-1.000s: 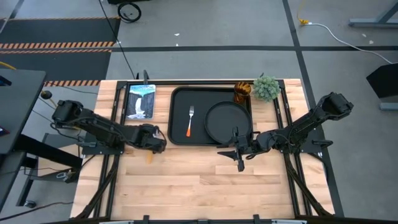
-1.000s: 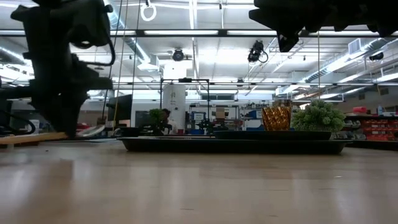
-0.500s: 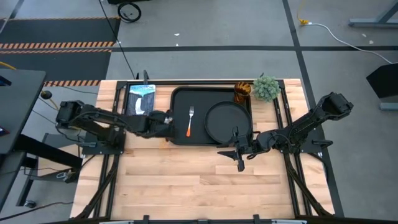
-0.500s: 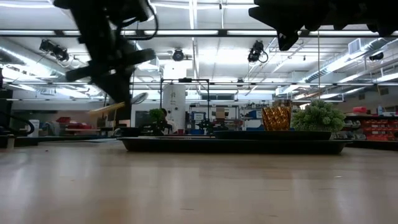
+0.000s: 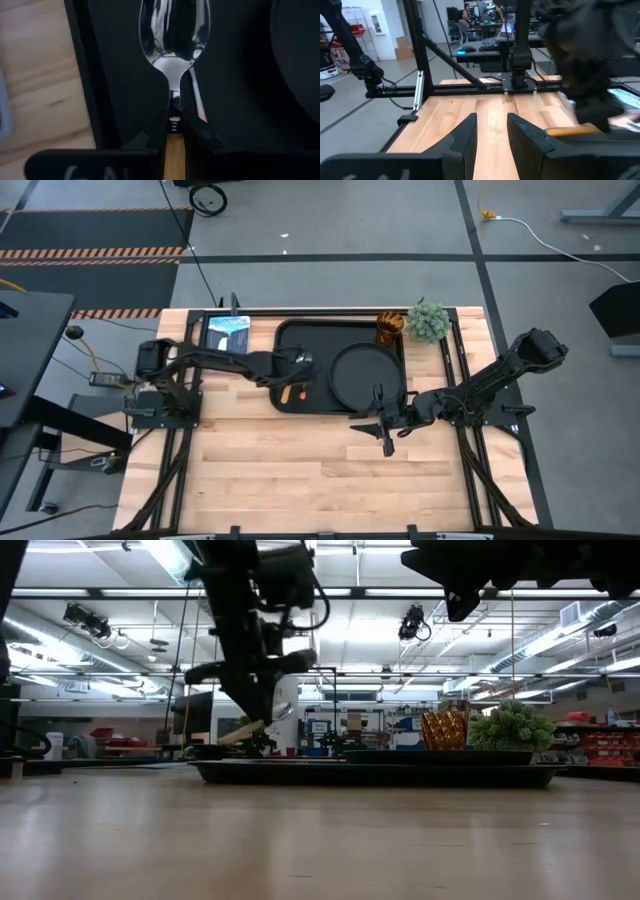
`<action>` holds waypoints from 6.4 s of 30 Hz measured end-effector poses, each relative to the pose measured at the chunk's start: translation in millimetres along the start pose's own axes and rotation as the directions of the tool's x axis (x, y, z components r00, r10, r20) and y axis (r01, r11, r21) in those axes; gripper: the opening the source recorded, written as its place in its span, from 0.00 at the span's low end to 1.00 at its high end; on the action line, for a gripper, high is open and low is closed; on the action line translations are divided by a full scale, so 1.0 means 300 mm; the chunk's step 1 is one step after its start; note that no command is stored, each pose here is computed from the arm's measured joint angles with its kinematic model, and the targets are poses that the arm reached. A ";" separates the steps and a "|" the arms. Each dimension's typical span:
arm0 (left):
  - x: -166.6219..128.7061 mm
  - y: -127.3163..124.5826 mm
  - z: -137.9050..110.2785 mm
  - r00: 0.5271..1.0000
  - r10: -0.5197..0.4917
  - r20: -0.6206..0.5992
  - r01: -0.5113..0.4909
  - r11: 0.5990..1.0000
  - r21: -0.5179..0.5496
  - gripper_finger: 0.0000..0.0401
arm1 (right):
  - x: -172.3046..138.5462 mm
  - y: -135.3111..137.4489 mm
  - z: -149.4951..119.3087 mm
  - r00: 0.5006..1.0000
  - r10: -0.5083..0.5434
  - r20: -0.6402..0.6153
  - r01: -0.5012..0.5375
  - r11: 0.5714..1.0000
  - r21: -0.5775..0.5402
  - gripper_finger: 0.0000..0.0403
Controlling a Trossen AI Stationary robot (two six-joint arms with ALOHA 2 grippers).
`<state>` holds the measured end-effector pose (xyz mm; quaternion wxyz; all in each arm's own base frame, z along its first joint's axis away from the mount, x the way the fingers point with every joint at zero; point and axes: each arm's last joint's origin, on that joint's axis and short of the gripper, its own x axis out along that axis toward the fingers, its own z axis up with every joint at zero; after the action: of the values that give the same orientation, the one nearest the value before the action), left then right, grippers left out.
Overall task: Pick and place plate/cup/fork/spoon on tray
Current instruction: Put the yellow spoon on the black tray to the left of the orange fork, then return to Home Position
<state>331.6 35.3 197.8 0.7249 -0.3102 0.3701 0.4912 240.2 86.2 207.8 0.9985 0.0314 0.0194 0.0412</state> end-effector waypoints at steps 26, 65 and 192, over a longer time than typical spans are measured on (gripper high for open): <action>0.251 0.035 0.083 0.988 0.054 -0.143 -0.063 0.996 -0.057 0.21 | 0.000 0.004 0.001 0.999 0.036 0.003 -0.036 0.999 0.005 0.28; -0.236 -0.063 -0.150 0.973 -0.210 0.094 0.024 0.501 0.865 0.14 | -0.327 -0.211 -0.109 0.979 -0.045 0.197 0.030 0.996 0.080 0.28; -0.287 0.697 -0.364 -0.140 -0.986 -0.086 0.495 -0.146 0.857 0.05 | -0.385 -0.307 -0.104 0.915 -0.374 0.152 0.315 0.897 0.309 0.17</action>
<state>88.6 -27.1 193.9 0.9681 0.0073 -0.0829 -0.2363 131.3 -13.2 175.1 0.9719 0.1715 -0.0738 -0.1436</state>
